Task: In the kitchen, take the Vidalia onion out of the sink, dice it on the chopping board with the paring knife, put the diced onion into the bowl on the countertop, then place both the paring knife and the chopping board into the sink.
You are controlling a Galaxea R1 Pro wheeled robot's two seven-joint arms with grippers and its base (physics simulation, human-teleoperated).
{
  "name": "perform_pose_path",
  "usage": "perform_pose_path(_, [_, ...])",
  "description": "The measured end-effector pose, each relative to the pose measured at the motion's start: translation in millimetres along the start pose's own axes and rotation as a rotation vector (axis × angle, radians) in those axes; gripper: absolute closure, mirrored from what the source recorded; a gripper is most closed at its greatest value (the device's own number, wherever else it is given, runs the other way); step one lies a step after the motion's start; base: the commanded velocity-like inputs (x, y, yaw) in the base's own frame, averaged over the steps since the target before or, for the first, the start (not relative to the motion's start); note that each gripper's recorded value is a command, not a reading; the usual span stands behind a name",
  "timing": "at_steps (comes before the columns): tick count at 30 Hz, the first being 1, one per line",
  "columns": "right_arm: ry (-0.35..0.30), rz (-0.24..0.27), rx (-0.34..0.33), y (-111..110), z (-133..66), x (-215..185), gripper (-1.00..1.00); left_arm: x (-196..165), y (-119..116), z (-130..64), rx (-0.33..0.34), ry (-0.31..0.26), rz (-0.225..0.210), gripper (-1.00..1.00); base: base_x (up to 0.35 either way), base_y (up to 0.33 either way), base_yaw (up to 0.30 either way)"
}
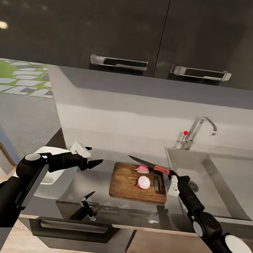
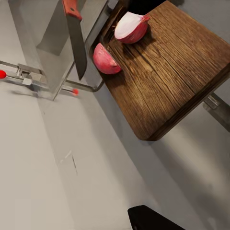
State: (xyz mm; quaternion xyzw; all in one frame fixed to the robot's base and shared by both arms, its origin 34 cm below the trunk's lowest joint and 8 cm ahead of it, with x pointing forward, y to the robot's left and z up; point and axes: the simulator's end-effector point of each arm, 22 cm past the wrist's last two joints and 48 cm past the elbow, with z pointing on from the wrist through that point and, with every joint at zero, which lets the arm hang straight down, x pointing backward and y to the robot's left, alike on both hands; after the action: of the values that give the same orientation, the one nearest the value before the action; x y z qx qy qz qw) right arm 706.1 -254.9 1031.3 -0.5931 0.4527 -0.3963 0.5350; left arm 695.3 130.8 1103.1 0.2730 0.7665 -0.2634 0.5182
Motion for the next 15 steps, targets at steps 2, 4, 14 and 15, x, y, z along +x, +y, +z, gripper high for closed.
perform_pose_path(2, [0.004, 0.0, 0.001, -1, 0.1, 2, 1.0, 0, 0, 0.0, 0.0, 0.0, 0.0, -1.0, 0.0, 0.0, 0.0])
perform_pose_path(4, [0.03, 0.005, 0.014, -8, 1.3, 14, 1.0, 0, 0, 0.0, 0.0, -0.001, 0.001, -1.0, 0.0, 0.0, 0.0])
perform_pose_path(14, [0.163, 0.038, 0.004, -24, 2.3, 75, 1.0, 0, 0, 0.1, 0.0, -0.001, 0.001, -1.0, 0.0, 0.0, 0.0])
perform_pose_path(15, [0.164, 0.039, 0.0, -23, 2.4, 76, 1.0, 0, 0, 0.0, 0.0, -0.001, 0.001, -1.0, 0.0, 0.0, 0.0])
